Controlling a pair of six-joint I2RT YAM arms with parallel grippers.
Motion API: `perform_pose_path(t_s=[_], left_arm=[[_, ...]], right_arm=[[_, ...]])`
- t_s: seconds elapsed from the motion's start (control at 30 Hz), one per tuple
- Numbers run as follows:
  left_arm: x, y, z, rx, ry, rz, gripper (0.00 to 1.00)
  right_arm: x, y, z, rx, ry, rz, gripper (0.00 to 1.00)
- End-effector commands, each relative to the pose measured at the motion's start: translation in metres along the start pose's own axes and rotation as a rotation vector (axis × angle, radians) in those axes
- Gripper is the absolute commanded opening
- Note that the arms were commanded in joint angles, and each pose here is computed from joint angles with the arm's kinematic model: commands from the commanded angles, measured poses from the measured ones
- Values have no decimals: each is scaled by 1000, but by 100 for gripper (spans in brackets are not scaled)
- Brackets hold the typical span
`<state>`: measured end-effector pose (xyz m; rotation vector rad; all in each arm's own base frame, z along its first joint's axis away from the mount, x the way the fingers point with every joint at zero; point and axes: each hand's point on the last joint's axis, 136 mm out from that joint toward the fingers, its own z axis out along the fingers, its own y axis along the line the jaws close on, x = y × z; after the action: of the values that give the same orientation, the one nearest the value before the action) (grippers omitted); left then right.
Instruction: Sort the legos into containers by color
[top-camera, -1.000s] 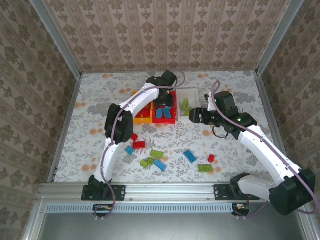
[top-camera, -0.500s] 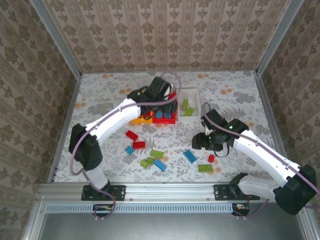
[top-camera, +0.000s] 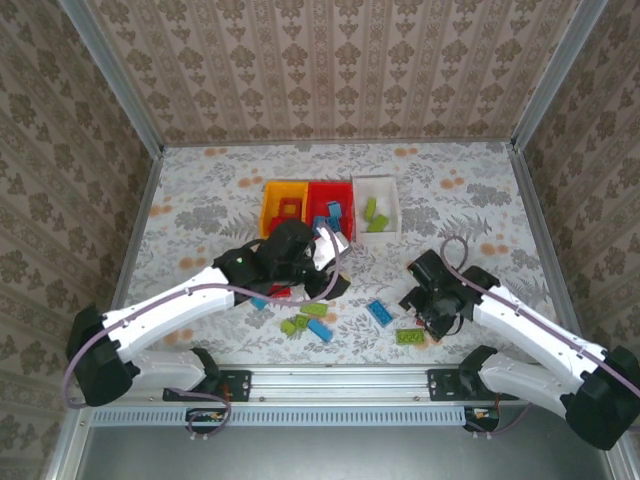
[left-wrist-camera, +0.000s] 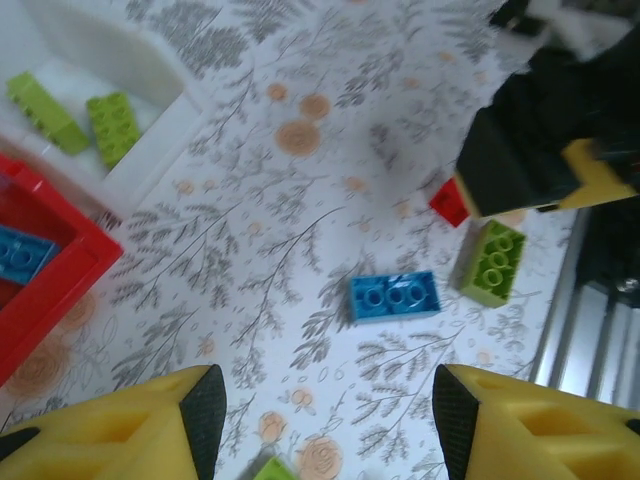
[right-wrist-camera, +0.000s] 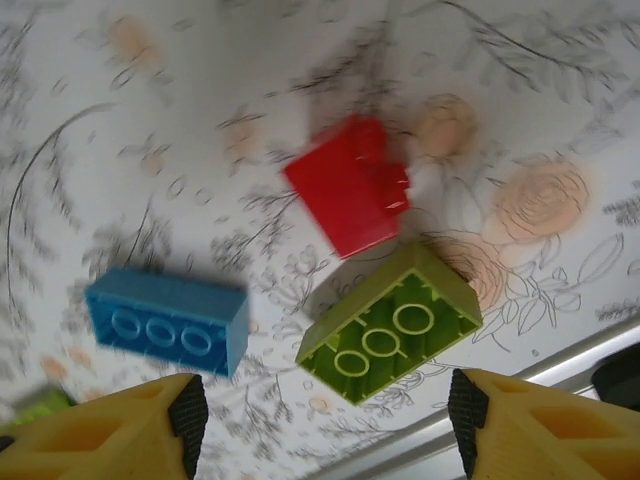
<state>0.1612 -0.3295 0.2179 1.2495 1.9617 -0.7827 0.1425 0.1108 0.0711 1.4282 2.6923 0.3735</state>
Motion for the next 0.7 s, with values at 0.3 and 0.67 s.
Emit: perform_pose_path(t_s=[0.3,0.67], left_arm=[[-11,-31,-18,118,-103,99,61],[-14,-34,-11,148,-99,104,62]], right_arm=[[8,-14,32,9,7,398,72],[18,-17,48,14,35,418,71]])
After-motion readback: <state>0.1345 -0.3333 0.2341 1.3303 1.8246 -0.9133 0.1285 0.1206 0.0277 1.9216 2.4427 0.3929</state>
